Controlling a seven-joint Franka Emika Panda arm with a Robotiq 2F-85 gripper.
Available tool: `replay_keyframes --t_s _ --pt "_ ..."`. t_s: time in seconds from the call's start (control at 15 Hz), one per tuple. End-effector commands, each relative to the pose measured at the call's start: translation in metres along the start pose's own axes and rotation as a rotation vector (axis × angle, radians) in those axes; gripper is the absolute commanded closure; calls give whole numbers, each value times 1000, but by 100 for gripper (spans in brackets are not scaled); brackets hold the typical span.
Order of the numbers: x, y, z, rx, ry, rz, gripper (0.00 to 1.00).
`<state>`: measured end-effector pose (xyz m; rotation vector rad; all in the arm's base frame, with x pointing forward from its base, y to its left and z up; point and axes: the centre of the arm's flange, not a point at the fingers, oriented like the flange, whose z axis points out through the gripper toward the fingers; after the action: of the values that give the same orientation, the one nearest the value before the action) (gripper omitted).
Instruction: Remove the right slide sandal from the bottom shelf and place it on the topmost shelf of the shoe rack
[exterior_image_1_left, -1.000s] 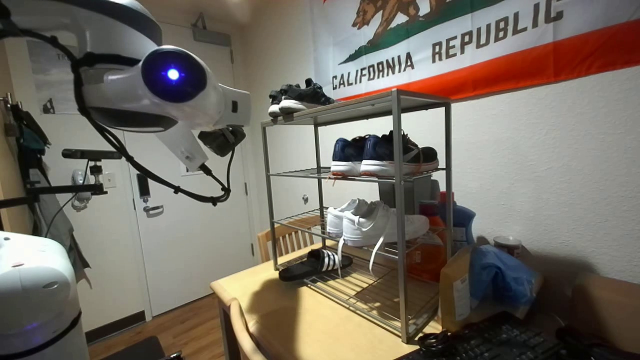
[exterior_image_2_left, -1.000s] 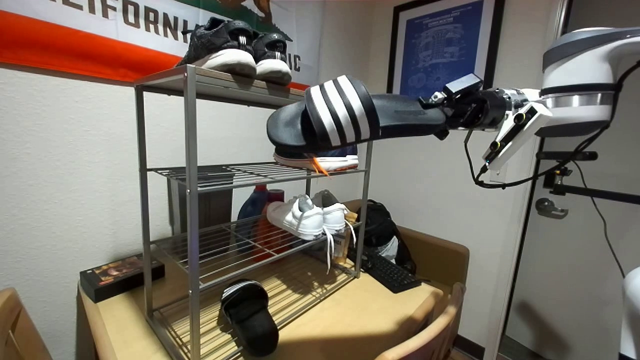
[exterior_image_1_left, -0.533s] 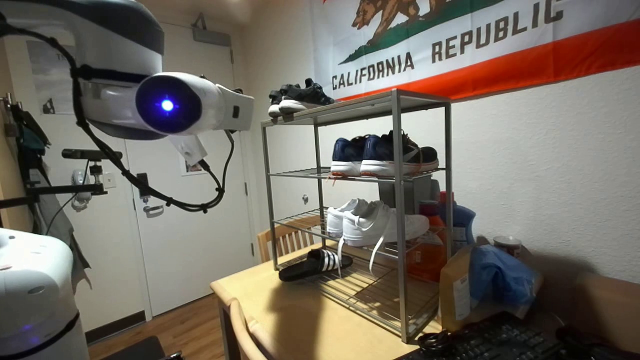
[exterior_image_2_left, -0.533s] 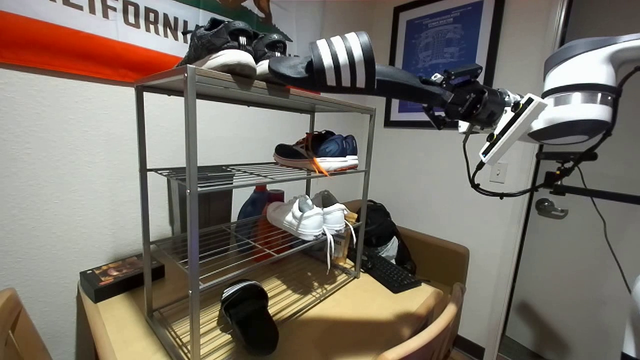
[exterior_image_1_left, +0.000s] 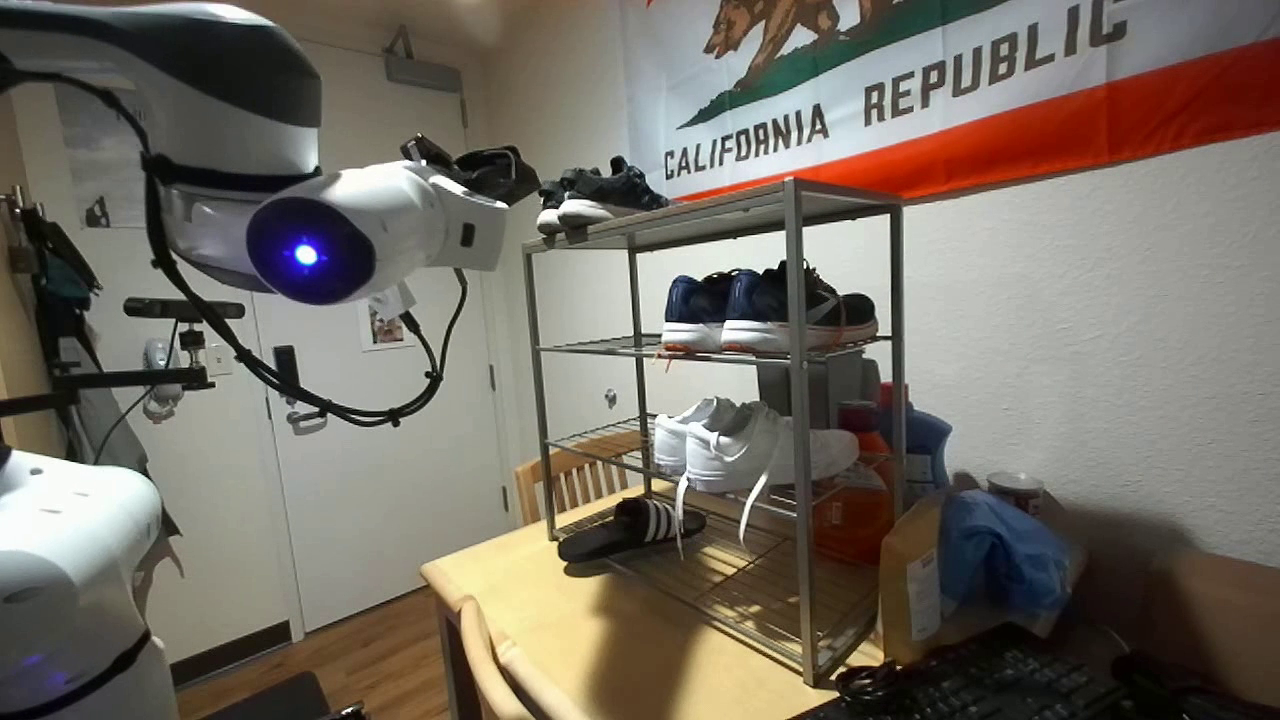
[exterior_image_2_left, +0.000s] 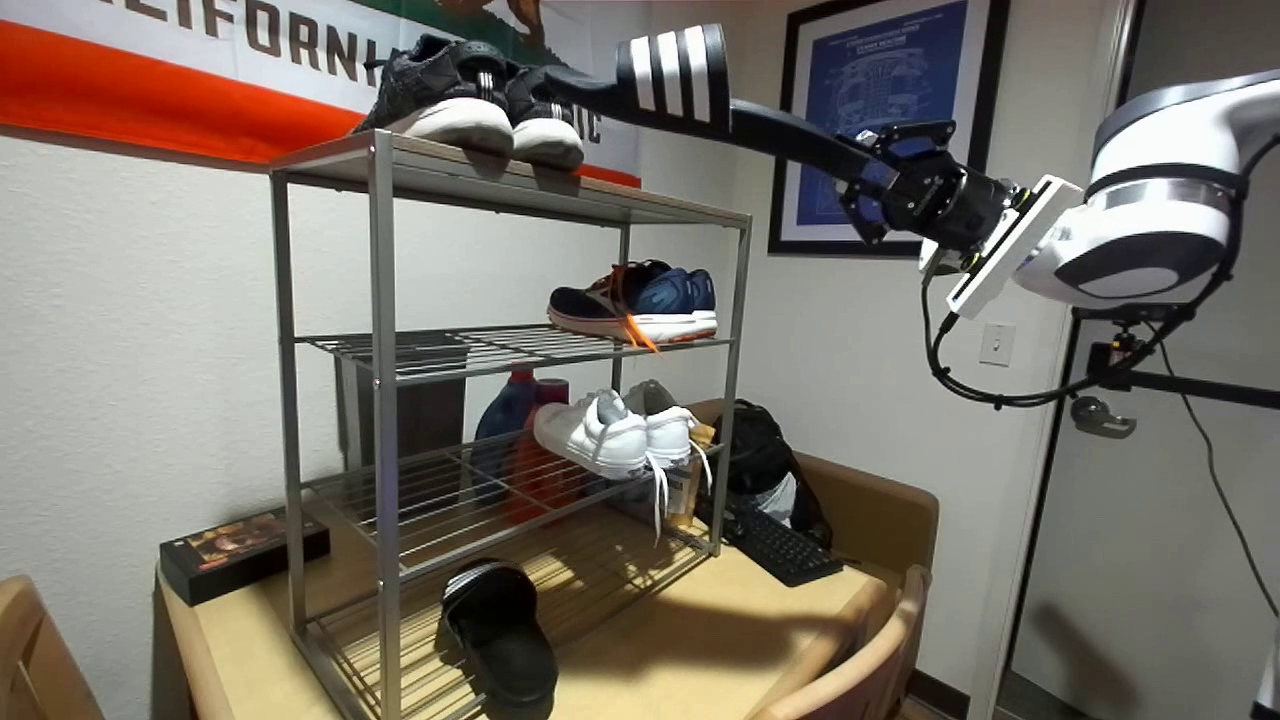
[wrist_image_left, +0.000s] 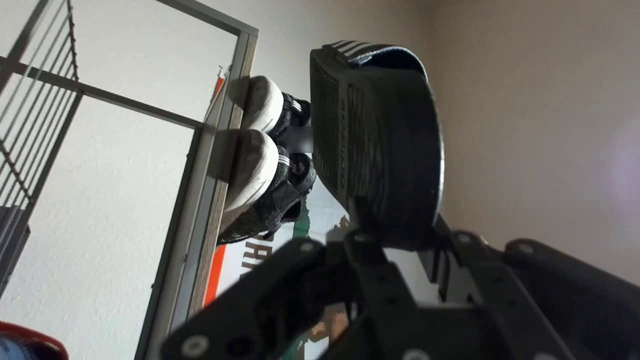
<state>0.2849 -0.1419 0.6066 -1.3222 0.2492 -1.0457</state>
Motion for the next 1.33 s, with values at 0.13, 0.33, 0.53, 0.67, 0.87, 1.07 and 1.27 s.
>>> replay_keyframes --t_s 0.13,0.33,0.53,0.67,0.87,1.07,1.27 --pt "-3 -1 8 85 107 38 93" --pt "-5 -1 9 109 188 75 93" --pt "64 -9 5 129 294 120 93" --pt "85 -8 1 101 364 133 93" --pt "110 2 0 23 442 146 93" --pt "124 15 11 -54 471 143 93" --pt "133 23 24 -110 479 148 93"
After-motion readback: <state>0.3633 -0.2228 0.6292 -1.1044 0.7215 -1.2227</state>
